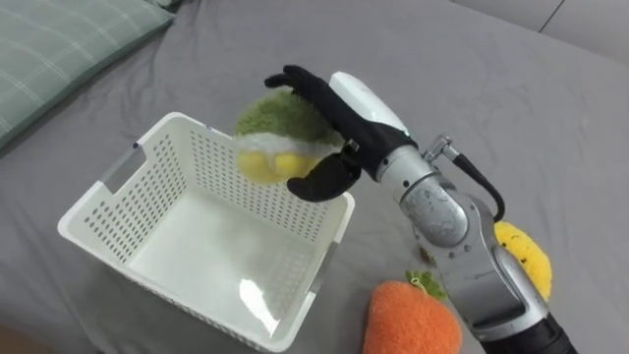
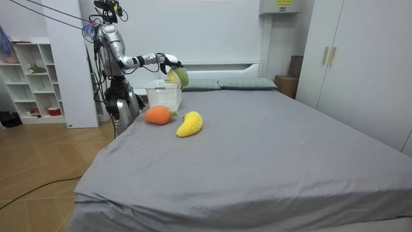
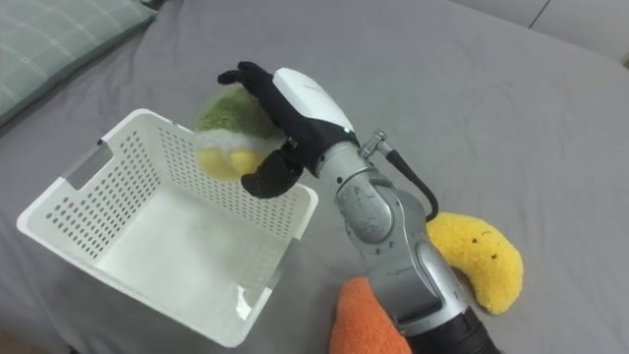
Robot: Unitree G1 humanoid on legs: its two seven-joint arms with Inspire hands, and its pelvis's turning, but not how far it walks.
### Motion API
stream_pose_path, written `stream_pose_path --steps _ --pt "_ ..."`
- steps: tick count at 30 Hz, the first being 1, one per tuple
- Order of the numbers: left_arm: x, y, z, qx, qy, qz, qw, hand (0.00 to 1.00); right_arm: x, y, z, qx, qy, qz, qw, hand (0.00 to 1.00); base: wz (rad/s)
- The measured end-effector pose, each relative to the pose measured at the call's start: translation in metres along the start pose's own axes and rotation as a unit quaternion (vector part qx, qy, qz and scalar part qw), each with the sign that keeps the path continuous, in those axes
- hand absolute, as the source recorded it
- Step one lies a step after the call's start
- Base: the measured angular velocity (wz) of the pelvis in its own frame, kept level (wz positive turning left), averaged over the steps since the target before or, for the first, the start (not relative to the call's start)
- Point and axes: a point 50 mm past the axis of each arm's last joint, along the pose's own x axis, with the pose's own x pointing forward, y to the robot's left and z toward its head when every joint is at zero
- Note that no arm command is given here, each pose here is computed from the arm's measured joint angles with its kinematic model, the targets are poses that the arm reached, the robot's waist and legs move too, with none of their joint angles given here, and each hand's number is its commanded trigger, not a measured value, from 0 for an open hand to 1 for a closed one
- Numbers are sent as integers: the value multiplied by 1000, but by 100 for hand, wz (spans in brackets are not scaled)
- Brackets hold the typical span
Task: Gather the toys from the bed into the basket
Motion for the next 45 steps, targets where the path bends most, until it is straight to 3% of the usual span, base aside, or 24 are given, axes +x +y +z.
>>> stream_pose_path --steps 8,22,32,45 --pt "0 2 1 8 -5 4 1000 0 0 2 1 -10 1 4 1000 0 0" --pt "1 1 -4 27 0 -2 1000 0 1 28 15 0 -31 97 995 0 0" --pt "0 -2 -9 32 9 -8 999 0 0 33 18 93 -55 131 986 0 0" --pt "0 -2 -10 34 12 -9 999 0 -2 46 26 97 -72 191 974 0 0"
